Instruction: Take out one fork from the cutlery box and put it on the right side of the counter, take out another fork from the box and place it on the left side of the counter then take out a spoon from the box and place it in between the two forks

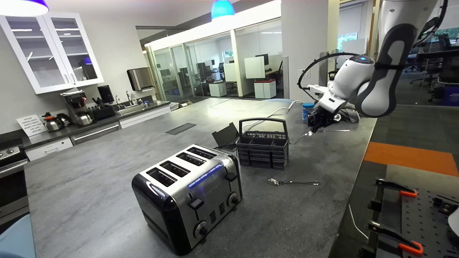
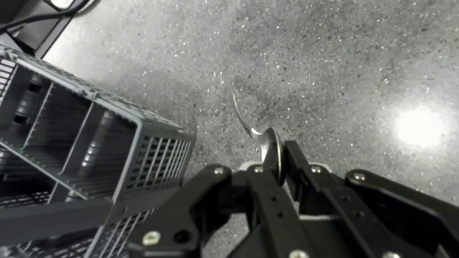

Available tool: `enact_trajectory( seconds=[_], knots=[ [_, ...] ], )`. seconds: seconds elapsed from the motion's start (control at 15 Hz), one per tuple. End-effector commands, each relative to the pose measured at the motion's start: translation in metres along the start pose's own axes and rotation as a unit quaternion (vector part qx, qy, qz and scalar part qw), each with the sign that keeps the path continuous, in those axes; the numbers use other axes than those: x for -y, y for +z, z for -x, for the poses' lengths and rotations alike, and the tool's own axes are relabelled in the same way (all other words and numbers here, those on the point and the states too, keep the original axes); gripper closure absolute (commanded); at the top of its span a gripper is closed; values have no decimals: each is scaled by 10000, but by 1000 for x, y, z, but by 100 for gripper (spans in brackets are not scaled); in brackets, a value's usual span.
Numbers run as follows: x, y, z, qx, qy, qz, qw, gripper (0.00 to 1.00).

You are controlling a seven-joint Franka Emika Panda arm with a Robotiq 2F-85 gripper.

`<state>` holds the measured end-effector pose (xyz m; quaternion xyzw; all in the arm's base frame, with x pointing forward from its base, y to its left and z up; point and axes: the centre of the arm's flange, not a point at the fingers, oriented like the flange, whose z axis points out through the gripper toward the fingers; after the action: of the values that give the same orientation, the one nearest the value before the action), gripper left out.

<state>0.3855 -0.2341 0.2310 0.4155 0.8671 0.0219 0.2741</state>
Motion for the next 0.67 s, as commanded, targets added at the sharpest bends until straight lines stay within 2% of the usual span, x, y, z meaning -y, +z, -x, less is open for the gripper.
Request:
enact_trajectory(
  seconds=[0.0,0.2,0.27,0.53,0.6],
  knots=[
    [2,-12,25,229,-200,211,9993,98],
    [-3,-14,38,352,-226,188,9989,98],
    [-3,-8,27,252,-203,129,9994,92],
    [-4,-9,33,304,-206,132,9992,92],
    [-4,-9,33,304,-207,132,9992,98]
  ],
)
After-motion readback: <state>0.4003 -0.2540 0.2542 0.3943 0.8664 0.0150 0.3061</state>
